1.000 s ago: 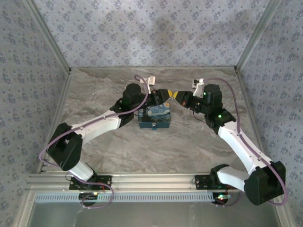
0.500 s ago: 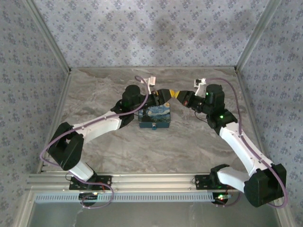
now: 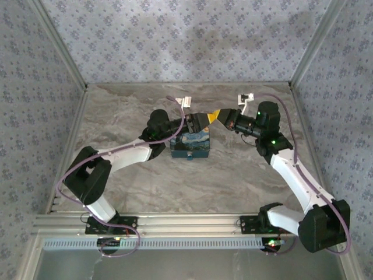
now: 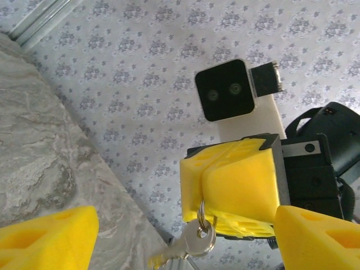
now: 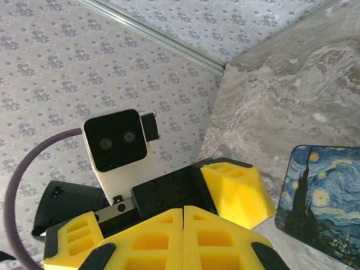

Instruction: Unlock the padlock with the key

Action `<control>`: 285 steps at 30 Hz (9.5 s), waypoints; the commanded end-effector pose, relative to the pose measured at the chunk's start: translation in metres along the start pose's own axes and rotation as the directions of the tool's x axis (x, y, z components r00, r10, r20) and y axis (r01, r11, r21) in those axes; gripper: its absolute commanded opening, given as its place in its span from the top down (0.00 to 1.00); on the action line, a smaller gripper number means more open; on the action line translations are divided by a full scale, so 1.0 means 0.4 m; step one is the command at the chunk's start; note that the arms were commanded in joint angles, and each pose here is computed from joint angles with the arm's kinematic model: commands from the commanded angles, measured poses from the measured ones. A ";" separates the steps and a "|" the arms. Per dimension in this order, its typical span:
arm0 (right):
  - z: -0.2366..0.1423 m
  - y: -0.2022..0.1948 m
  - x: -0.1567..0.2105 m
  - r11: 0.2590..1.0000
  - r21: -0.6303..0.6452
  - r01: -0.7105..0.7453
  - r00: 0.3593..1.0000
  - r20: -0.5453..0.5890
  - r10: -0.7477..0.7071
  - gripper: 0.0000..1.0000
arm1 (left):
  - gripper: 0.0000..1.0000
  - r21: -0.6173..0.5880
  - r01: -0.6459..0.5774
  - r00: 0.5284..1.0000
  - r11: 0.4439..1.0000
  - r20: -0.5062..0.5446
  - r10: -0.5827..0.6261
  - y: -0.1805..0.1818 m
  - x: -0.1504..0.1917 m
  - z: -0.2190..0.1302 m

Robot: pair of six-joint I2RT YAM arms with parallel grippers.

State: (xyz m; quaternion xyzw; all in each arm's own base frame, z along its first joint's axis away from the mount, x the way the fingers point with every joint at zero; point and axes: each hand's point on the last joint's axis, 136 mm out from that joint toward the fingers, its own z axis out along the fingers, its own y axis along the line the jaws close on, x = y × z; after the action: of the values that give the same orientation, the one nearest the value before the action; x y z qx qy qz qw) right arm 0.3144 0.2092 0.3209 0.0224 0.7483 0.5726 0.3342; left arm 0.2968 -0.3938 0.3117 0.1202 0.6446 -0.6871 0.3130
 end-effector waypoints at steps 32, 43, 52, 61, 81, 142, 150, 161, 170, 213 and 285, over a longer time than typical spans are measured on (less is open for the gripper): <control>-0.014 0.014 -0.018 0.998 -0.057 -0.035 0.999 -0.003 0.035 1.00 | 0.87 0.068 -0.052 0.998 0.996 -0.032 0.054 -0.065 -0.004 -0.012; -0.033 -0.006 -0.016 0.999 -0.024 -0.022 1.000 -0.005 0.022 1.00 | 1.00 0.044 -0.067 0.997 0.997 -0.045 0.069 -0.064 -0.003 -0.024; -0.071 -0.020 0.014 0.995 0.041 0.095 0.993 -0.072 -0.092 0.53 | 1.00 -0.095 -0.116 0.959 0.989 -0.271 0.086 -0.047 0.058 -0.044; -0.071 0.050 0.059 0.982 -0.099 0.158 0.974 -0.146 -0.172 0.58 | 1.00 -0.021 -0.111 0.889 0.994 -0.448 0.090 -0.121 0.107 -0.069; -0.065 0.115 0.145 0.953 -0.233 0.192 0.936 -0.248 -0.249 0.72 | 1.00 0.016 -0.137 0.888 0.990 -0.442 0.130 -0.157 0.093 -0.086; -0.016 0.084 -0.021 0.975 -0.111 0.194 0.952 0.262 -0.160 1.00 | 0.66 0.057 -0.067 0.993 0.996 0.105 0.061 -0.160 -0.085 -0.018; -0.011 0.075 -0.009 0.977 -0.114 0.180 0.956 0.252 -0.147 1.00 | 0.98 0.060 -0.081 0.993 0.995 0.096 0.075 -0.168 -0.082 -0.015; -0.057 -0.014 0.026 0.986 0.009 0.166 0.975 0.148 -0.166 0.57 | 1.00 -0.073 -0.121 0.993 0.990 -0.004 0.121 -0.147 -0.072 -0.047; -0.130 -0.082 0.022 0.991 0.043 0.129 0.989 0.064 -0.131 0.62 | 1.00 -0.251 -0.119 0.952 0.961 -0.303 0.039 -0.080 0.003 -0.127; -0.046 0.141 0.174 0.907 -0.341 0.247 0.933 -0.168 -0.318 0.76 | 1.00 -0.098 -0.082 0.903 0.992 -0.428 0.032 -0.156 0.044 -0.121; -0.048 0.123 0.223 0.882 -0.294 0.369 0.871 -0.222 -0.438 1.00 | 1.00 -0.046 -0.095 0.875 0.994 -0.479 0.061 -0.204 0.055 -0.133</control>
State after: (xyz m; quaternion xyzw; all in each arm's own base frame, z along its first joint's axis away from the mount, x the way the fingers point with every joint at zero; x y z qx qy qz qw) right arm 0.2278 0.2431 0.3201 -0.2327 0.7041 0.5796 0.3380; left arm 0.2252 -0.3503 0.3311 0.2729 0.7464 -0.5870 0.1543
